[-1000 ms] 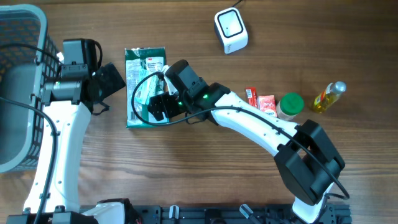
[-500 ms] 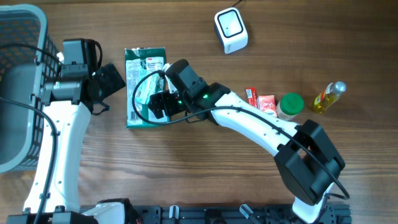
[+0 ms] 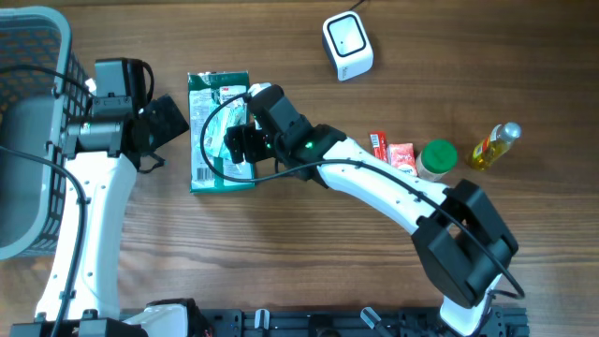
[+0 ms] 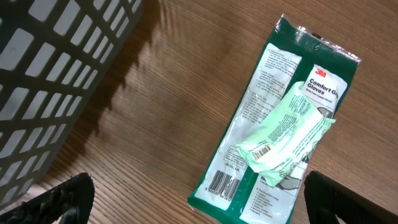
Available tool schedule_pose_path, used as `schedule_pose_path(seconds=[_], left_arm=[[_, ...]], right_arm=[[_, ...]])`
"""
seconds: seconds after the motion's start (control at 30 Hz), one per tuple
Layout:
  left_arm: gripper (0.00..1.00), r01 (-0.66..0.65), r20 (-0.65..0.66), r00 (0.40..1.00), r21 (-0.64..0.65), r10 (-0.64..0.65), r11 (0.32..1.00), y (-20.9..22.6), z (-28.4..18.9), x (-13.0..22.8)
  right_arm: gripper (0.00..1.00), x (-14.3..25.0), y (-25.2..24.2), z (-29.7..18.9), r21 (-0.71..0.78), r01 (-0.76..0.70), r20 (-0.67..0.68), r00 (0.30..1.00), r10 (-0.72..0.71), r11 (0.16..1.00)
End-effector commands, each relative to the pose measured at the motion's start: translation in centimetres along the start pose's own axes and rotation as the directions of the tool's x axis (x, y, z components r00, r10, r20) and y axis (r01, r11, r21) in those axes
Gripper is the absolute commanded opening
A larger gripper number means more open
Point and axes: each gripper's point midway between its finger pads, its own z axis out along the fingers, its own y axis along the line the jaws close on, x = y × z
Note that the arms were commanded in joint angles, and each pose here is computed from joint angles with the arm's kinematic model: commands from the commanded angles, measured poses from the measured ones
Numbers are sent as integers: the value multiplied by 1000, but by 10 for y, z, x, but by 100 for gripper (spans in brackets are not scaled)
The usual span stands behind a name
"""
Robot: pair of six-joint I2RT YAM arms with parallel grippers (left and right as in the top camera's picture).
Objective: Scan the item barcode
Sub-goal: 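Lower the right gripper onto the pale green wrapped item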
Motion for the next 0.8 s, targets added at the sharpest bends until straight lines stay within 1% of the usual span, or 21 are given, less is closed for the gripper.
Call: schedule_pose_path(seconds=[0.0,0.07,0.17,0.23,0.37,0.4,0.5,0.6,0.77], left_arm=[[100,-12,-1,1000,4,12,1000,-2,0,0],[100,-12,-1,1000,4,12,1000,-2,0,0],[100,-12,-1,1000,4,12,1000,-2,0,0],[100,-12,-1,1000,4,12,1000,-2,0,0],[100,-12,-1,1000,4,12,1000,-2,0,0],[100,-12,-1,1000,4,12,1000,-2,0,0],[100,-12,-1,1000,4,12,1000,-2,0,0],[100,-12,-1,1000,4,12,1000,-2,0,0],[100,-12,-1,1000,4,12,1000,-2,0,0]], right_arm=[[88,20,-18,27,50,-81,-34,996,83,995],[82,23,-19,36,44,-99,-37,994,100,994],[70,29,-15,54,-8,-98,-43,994,98,995],[64,31,-13,62,-33,-97,-42,995,95,995],[51,30,-11,68,-52,-95,-33,995,93,994],[50,27,-9,68,-61,-92,-21,996,91,994],[54,19,0,67,-108,-90,1,996,90,990],[55,18,1,67,-112,-136,1,991,137,984],[54,20,-1,72,-107,-154,3,988,155,982]])
